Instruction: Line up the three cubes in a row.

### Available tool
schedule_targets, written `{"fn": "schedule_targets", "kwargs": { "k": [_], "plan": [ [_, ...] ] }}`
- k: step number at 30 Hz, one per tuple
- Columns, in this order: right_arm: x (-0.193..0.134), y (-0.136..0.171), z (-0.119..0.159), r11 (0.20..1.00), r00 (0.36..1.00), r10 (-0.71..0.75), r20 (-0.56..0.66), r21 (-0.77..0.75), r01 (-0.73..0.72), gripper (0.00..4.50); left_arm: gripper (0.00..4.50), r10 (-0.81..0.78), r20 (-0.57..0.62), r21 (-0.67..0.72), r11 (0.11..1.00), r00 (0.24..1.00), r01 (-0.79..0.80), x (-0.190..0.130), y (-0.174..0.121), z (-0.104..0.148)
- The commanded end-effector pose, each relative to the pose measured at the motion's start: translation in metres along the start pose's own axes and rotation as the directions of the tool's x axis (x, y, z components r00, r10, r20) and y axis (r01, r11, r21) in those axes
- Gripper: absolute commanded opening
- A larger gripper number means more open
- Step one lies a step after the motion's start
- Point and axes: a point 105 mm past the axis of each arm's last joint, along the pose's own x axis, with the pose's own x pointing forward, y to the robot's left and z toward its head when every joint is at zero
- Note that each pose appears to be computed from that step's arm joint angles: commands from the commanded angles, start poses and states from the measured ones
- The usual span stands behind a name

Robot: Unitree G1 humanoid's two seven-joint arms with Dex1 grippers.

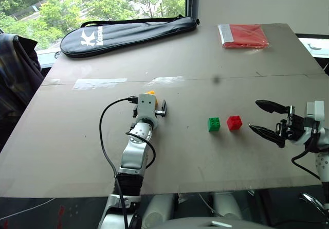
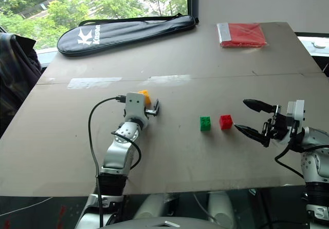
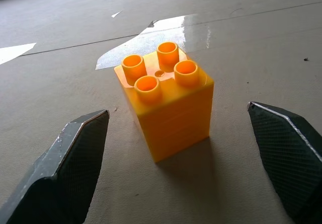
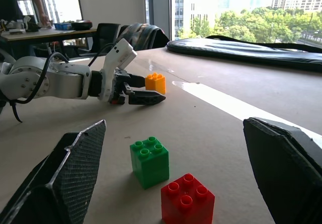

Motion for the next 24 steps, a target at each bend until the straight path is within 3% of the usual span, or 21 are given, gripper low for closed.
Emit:
{"fn": "schedule_targets", "kwargs": {
  "k": [1, 4, 7, 12, 20, 24],
  "plan": [
    [-0.001, -0.002, 0.013, 0.999, 1.0, 0.001, 0.028, -0.047, 0.001, 4.5, 4.48, 0.016, -0.045, 0.033, 0.999, 0.999, -0.015, -0.001, 0.006, -0.013],
    [-0.002, -0.001, 0.012, 0.999, 1.0, 0.007, 0.025, -0.047, -0.006, 4.5, 4.48, 0.004, -0.04, 0.037, 0.999, 0.999, -0.003, -0.001, 0.004, -0.013],
    [-0.002, -0.001, 0.012, 0.999, 1.0, 0.012, 0.024, -0.047, -0.011, 4.5, 3.67, 0.003, -0.028, 0.014, 1.0, 1.0, -0.003, -0.002, 0.004, -0.011],
    [-0.003, 0.0, 0.011, 0.999, 1.0, 0.019, 0.022, -0.045, -0.018, 4.5, 1.27, 0.007, -0.039, 0.027, 1.0, 0.999, -0.006, -0.002, 0.005, -0.012],
    [-0.005, 0.0, 0.01, 0.999, 0.999, 0.025, 0.021, -0.045, -0.024, 4.5, 1.2, -0.028, -0.055, 0.022, 0.999, 0.998, 0.03, -0.003, 0.002, -0.016],
    [-0.007, 0.002, 0.009, 0.999, 0.999, 0.027, 0.022, -0.038, -0.026, 4.5, 1.2, -0.208, -0.007, -0.018, 0.978, 0.978, 0.207, -0.01, -0.006, -0.01]
  ]
}}
